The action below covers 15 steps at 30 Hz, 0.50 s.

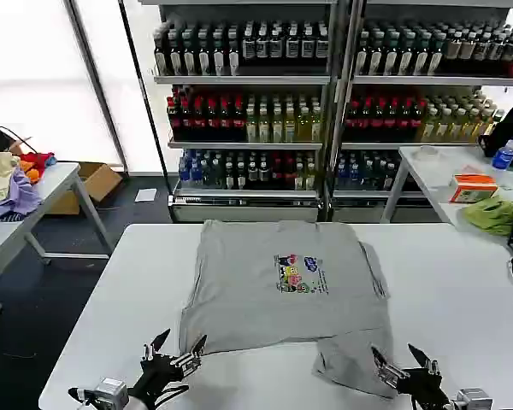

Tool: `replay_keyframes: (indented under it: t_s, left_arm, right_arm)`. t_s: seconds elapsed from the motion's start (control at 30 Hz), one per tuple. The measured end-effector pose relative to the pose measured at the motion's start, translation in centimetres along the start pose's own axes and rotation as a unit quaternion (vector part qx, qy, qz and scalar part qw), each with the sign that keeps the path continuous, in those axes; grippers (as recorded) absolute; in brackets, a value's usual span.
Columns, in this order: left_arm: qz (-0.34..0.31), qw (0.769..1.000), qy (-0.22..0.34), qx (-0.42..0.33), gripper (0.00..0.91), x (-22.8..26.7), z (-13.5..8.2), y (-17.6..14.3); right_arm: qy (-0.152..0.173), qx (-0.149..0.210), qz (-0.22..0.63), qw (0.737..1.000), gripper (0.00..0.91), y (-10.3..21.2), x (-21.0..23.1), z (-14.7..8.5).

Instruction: Fold and organize the clothes.

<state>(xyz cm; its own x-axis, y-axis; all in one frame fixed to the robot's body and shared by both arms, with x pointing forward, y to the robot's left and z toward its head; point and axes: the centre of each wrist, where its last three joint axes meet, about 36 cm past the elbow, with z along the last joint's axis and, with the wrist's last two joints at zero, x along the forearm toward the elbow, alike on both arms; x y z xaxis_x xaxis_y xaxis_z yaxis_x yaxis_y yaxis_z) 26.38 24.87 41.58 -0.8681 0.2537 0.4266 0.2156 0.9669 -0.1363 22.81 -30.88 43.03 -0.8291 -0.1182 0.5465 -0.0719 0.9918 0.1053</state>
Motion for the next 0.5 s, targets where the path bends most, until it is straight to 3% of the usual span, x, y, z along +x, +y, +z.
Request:
replay_keyframes:
  t_s: [0.13, 0.17, 0.2, 0.27, 0.33, 0.37, 0.4, 0.5]
  left_arm:
    - [-0.002, 1.000, 0.010, 0.003, 0.907, -0.4, 0.4, 0.0]
    - [-0.002, 1.000, 0.012, 0.003, 0.907, -0.5, 0.5, -0.1]
    - [-0.002, 1.000, 0.013, 0.004, 0.907, -0.6, 0.6, -0.1]
    - [-0.003, 1.000, 0.016, 0.005, 0.907, -0.8, 0.8, -0.2]
    - [-0.003, 1.000, 0.019, 0.007, 0.867, -1.0, 1.0, -0.3]
    - [-0.004, 1.000, 0.021, 0.007, 0.725, -1.1, 1.2, -0.3]
    - [-0.003, 1.000, 0.023, 0.008, 0.645, -1.2, 1.3, -0.4]
    - [-0.005, 1.000, 0.025, 0.009, 0.534, -1.4, 1.8, -0.6]
  right_arm:
    - [0.015, -0.002, 0.000, 1.000, 0.907, 0.6, 0.1, 0.7]
    - [0.019, -0.003, -0.001, 1.000, 0.675, 0.7, 0.1, 0.9]
    - [0.022, -0.003, -0.001, 1.000, 0.202, 0.8, 0.1, 1.1]
    - [0.026, -0.003, -0.001, 1.000, 0.000, 0.9, 0.0, 1.4]
    - [0.029, -0.003, 0.000, 1.000, 0.000, 1.0, -0.1, 1.6]
    - [0.031, -0.002, -0.001, 1.000, 0.000, 1.1, -0.1, 1.8]
    - [0.033, -0.002, -0.002, 0.999, 0.000, 1.2, -0.1, 1.9]
    - [0.037, -0.002, -0.004, 0.999, 0.000, 1.4, -0.1, 2.4]
